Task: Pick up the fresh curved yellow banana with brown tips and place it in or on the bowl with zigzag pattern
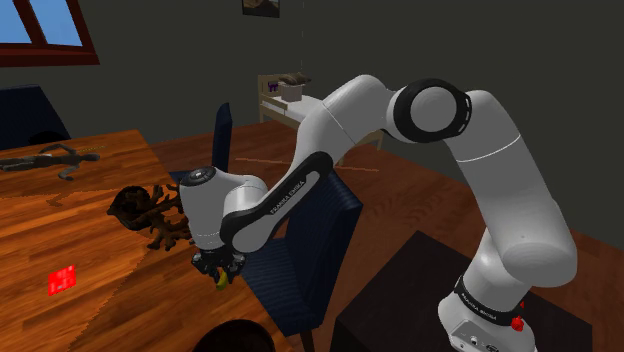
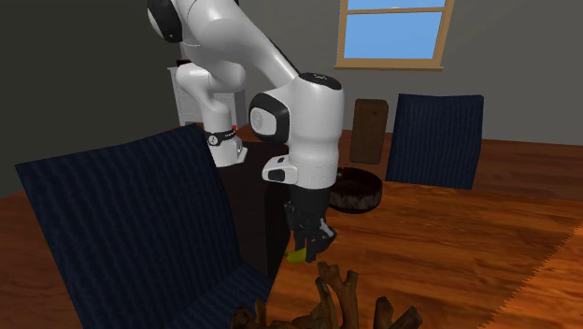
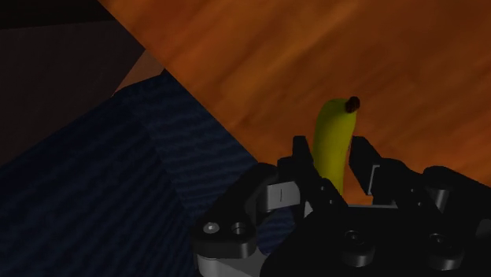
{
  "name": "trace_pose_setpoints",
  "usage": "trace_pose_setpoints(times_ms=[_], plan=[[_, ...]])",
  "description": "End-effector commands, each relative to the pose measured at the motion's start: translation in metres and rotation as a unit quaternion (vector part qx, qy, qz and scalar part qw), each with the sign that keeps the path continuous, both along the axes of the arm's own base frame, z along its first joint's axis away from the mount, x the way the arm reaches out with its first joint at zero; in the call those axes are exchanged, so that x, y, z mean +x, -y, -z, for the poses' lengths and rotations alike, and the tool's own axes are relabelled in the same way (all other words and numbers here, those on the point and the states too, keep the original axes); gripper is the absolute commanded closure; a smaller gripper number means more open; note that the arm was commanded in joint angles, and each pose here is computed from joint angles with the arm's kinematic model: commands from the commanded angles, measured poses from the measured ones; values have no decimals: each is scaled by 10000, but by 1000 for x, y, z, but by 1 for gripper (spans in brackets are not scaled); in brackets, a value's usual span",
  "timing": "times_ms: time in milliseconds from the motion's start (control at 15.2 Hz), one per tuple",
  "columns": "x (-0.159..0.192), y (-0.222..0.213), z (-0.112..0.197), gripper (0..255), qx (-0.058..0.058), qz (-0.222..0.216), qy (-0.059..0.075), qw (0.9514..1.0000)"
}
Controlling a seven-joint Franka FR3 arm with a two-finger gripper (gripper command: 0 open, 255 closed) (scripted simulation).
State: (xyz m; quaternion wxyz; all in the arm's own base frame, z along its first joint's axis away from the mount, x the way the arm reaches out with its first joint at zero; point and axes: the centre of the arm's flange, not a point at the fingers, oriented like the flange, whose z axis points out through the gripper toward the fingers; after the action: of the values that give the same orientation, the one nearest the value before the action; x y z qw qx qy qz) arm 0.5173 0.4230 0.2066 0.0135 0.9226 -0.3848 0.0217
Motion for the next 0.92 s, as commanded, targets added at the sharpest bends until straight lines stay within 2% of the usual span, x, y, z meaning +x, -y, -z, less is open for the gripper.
trace_pose_setpoints(times_ms=[0,462,858], plan=[[0,0,0,255,0,0,0,10000],[0,0,0,255,0,0,0,10000],[0,0,-32,255,0,0,0,10000]])
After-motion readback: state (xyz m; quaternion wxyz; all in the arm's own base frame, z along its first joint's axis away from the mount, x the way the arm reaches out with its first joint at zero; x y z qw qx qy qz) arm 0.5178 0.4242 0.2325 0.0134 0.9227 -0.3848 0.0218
